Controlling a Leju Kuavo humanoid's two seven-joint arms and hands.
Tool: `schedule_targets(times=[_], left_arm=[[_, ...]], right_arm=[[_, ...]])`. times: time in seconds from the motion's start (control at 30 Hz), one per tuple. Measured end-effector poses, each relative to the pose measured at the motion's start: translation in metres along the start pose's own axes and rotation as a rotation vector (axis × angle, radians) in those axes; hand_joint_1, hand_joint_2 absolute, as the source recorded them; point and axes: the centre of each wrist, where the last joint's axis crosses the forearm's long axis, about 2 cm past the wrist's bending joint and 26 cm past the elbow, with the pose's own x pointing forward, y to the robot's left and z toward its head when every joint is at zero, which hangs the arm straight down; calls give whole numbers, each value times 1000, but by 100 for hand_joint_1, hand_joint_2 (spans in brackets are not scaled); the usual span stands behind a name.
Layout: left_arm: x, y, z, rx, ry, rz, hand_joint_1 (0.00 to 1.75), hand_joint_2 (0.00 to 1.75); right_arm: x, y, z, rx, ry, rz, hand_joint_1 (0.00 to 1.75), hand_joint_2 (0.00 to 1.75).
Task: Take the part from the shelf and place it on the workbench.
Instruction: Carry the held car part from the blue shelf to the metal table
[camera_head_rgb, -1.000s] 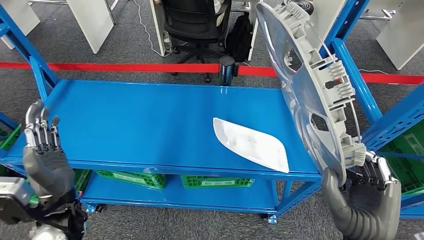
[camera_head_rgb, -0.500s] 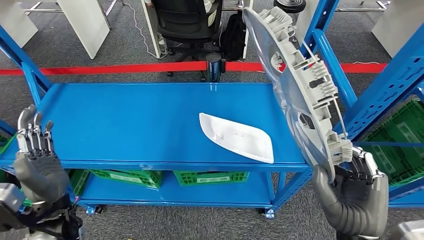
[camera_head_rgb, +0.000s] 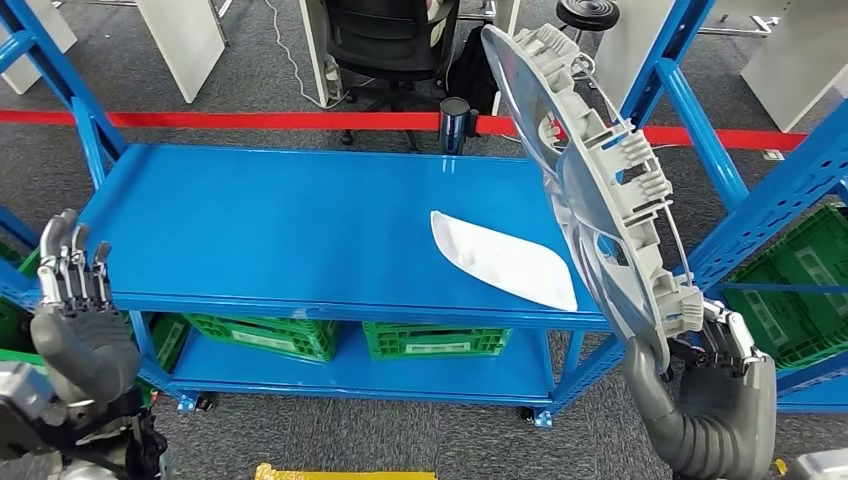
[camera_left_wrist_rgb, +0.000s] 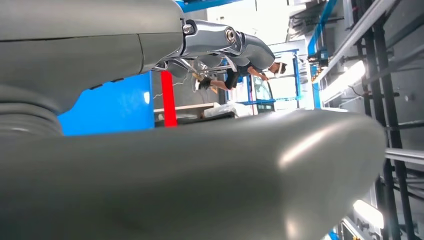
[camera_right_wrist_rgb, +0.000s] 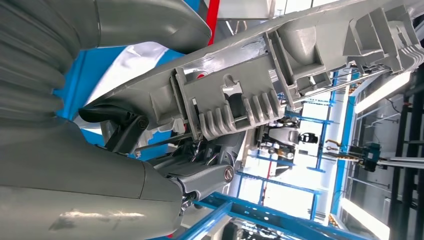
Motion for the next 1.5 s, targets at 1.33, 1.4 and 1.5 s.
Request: schedule_targets(times=[1.33, 1.4, 1.5], left_arm=[[2, 0, 6, 11, 18, 11, 0, 0], [2, 1, 6, 9, 20, 12, 0, 0], [2, 0, 7, 7, 23, 14, 0, 0]], right_arm=[[-3, -1, 5, -31, 1, -15, 175, 175], [-3, -1, 5, -42, -18, -13, 175, 175], [-3, 0, 6, -50, -20, -13, 175, 175]])
